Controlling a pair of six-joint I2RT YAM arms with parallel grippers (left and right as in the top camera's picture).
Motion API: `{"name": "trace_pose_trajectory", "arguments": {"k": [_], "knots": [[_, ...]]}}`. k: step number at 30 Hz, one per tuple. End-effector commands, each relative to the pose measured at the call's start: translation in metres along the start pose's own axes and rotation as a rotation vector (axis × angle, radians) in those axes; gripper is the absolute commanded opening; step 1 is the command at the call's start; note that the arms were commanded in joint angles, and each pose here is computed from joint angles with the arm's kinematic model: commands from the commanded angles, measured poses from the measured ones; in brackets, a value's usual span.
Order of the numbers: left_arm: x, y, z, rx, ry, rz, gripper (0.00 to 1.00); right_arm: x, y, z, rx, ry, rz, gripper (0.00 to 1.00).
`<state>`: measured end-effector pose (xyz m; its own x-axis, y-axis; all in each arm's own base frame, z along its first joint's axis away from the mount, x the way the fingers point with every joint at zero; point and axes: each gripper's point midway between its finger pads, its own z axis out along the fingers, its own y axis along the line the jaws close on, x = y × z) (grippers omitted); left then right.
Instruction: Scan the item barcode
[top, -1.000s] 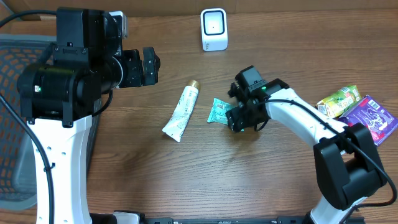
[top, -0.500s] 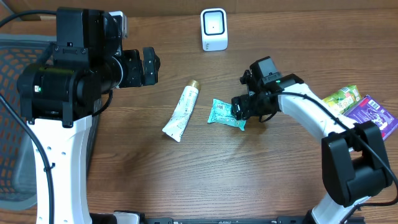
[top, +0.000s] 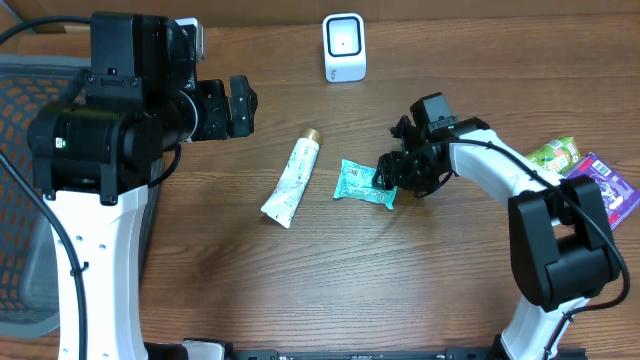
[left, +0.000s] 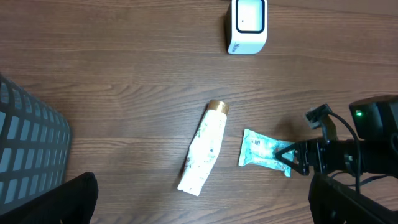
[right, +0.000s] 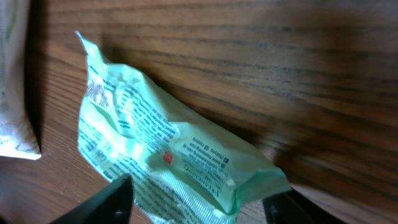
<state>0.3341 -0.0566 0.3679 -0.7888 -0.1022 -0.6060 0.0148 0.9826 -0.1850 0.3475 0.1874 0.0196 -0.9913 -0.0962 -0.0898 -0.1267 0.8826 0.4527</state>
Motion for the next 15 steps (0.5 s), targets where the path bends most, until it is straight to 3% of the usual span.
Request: {"name": "trace_pose_trajectory", "arguments": {"k": [1, 12, 15], "knots": [[-0.002, 0.0, 0.0, -0.002, -0.005, 0.02, 1.0, -0.001, 0.002, 0.0, -0.025, -0.004, 0.027, 0.64], [-0.002, 0.0, 0.0, -0.002, -0.005, 0.02, 0.99, 0.002, -0.017, 0.029, 0.012, 0.037, -0.017, 0.6], [-0.002, 0.0, 0.0, -0.002, -0.005, 0.02, 1.0, 0.009, -0.026, 0.042, 0.027, 0.075, -0.02, 0.52]]}}
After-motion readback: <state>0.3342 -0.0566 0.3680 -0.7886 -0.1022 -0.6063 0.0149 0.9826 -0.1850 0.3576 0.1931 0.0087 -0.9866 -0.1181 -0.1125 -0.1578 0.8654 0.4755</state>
